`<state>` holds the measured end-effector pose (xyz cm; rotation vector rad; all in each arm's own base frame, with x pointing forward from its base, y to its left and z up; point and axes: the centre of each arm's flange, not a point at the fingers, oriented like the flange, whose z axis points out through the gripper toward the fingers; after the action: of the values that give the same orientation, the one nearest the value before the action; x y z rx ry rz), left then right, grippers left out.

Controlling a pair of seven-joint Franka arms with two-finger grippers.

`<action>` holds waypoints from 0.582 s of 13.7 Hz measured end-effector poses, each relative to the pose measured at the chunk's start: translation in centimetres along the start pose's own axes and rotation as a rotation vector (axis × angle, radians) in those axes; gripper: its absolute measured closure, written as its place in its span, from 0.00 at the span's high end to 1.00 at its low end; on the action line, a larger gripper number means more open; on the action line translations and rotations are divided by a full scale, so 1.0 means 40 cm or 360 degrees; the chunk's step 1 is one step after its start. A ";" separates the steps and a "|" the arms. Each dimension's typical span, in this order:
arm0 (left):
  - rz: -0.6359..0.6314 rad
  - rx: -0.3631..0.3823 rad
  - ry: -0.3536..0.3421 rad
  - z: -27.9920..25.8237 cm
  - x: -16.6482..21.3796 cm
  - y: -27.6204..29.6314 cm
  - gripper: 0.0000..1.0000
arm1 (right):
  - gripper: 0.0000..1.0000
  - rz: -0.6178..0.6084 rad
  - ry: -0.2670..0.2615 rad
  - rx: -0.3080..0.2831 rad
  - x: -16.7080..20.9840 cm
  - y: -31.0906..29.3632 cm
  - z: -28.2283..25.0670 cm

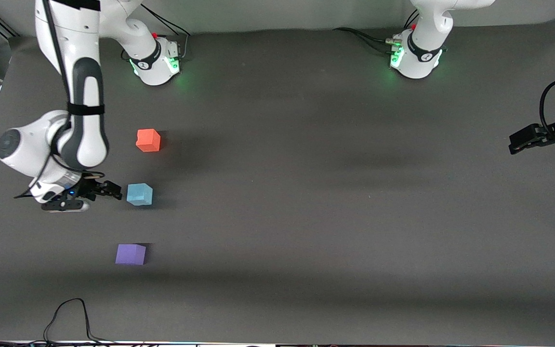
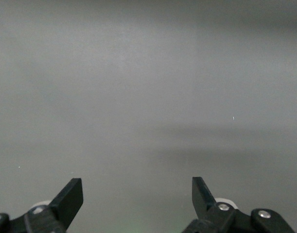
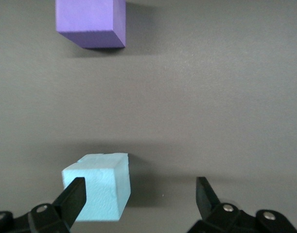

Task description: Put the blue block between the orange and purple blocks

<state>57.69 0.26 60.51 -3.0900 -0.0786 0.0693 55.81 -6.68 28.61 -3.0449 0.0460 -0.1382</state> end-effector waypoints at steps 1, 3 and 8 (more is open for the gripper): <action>0.0000 0.0000 0.0000 0.000 0.000 0.000 1.00 | 1.00 0.0004 0.0018 0.0026 0.006 0.002 -0.029; 0.0001 0.0000 0.0000 0.000 0.000 0.000 1.00 | 1.00 0.0012 0.0019 0.0074 0.007 0.004 -0.059; 0.0001 0.0000 -0.0002 0.000 0.000 0.000 1.00 | 1.00 0.0139 -0.0015 0.0137 -0.027 0.102 -0.153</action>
<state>57.67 0.26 60.50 -3.0901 -0.0776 0.0710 54.09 -11.28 34.19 -2.9512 0.1679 -0.1164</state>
